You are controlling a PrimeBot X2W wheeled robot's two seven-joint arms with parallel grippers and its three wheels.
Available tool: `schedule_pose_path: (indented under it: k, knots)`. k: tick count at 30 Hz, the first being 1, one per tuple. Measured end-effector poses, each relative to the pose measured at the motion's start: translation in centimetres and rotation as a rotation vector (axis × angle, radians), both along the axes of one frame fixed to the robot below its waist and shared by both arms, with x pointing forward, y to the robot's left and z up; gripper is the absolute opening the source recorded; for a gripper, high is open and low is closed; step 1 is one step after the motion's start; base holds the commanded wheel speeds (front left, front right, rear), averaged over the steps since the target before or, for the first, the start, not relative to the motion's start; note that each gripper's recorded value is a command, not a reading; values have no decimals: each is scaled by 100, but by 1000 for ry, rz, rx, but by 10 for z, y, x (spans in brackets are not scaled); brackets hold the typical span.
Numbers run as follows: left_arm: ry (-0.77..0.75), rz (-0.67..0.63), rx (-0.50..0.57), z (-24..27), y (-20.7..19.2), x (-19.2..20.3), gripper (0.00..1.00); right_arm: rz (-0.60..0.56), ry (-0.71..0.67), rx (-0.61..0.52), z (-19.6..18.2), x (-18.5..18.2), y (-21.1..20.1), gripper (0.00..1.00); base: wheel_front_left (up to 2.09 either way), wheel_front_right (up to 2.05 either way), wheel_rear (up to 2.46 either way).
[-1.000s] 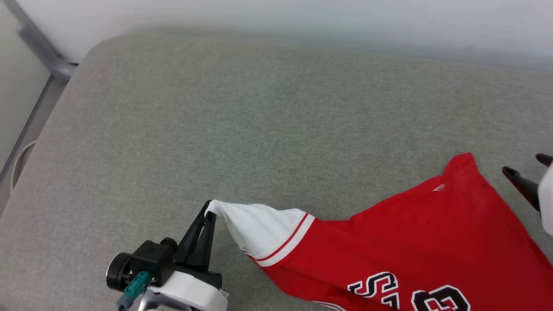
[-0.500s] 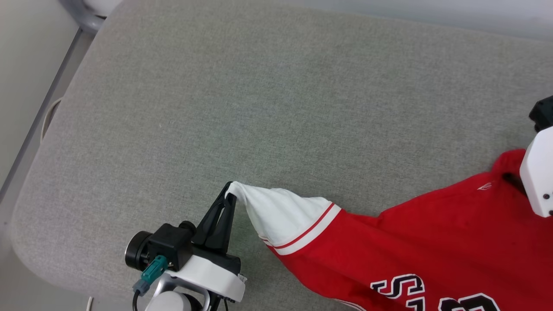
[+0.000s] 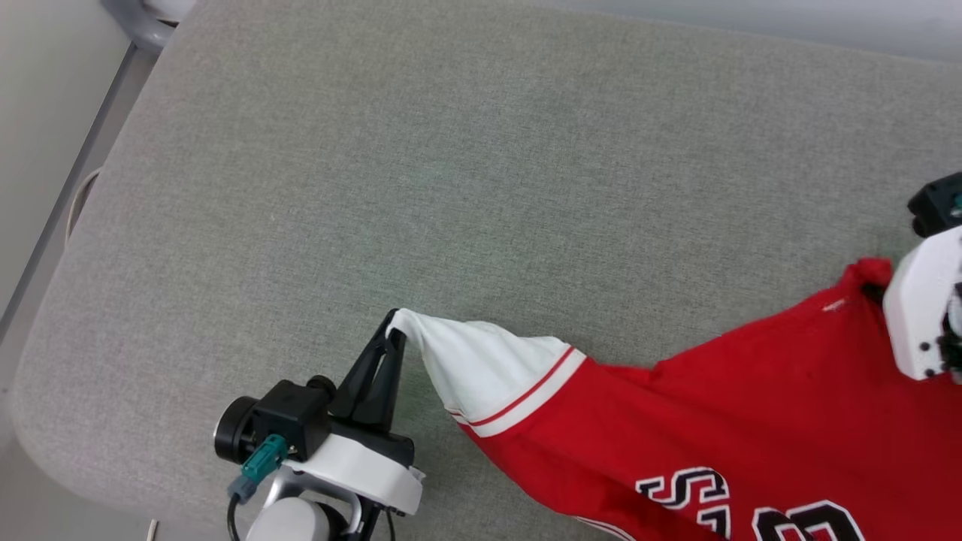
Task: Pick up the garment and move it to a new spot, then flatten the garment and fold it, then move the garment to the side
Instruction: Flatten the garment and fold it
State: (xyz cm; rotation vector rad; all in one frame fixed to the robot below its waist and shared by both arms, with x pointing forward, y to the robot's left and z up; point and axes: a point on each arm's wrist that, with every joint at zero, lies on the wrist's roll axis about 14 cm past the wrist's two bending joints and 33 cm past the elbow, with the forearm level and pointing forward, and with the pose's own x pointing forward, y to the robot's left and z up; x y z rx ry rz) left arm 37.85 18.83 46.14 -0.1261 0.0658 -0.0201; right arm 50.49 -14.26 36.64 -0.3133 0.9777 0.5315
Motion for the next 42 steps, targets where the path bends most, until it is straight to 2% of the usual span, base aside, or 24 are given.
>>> schedule_pose_path:
  k: [3, 10, 20, 26, 29, 37, 42]
  knots:
    - [-11, -7, 12, 4, 2, 0, 0, -9, -98, 70, 21, 11, 9, 0, 0, 0, 0]
    - [-91, -39, 48, 30, 3, 3, 0, -58, -404, 196, 100, 39, 3, 0, 0, 0, 0]
    - [-397, -126, 147, 137, -1, 45, 0, -104, -715, 331, 200, 35, -14, 0, 0, 0, 0]
    - [-552, -212, 213, 204, -23, 75, 0, -111, -838, 362, 240, 35, -22, 0, 0, 0, 0]
    - [-602, -251, 280, 230, -33, 95, 0, -118, -893, 365, 257, 45, -26, 0, 0, 0, 0]
    - [-708, -341, 376, 287, -61, 153, 0, -179, -1046, 386, 316, 93, -38, 0, 0, 0, 0]
    - [-780, -342, 459, 325, -63, 188, 0, -208, -1154, 366, 353, 128, -44, 0, 0, 0, 0]
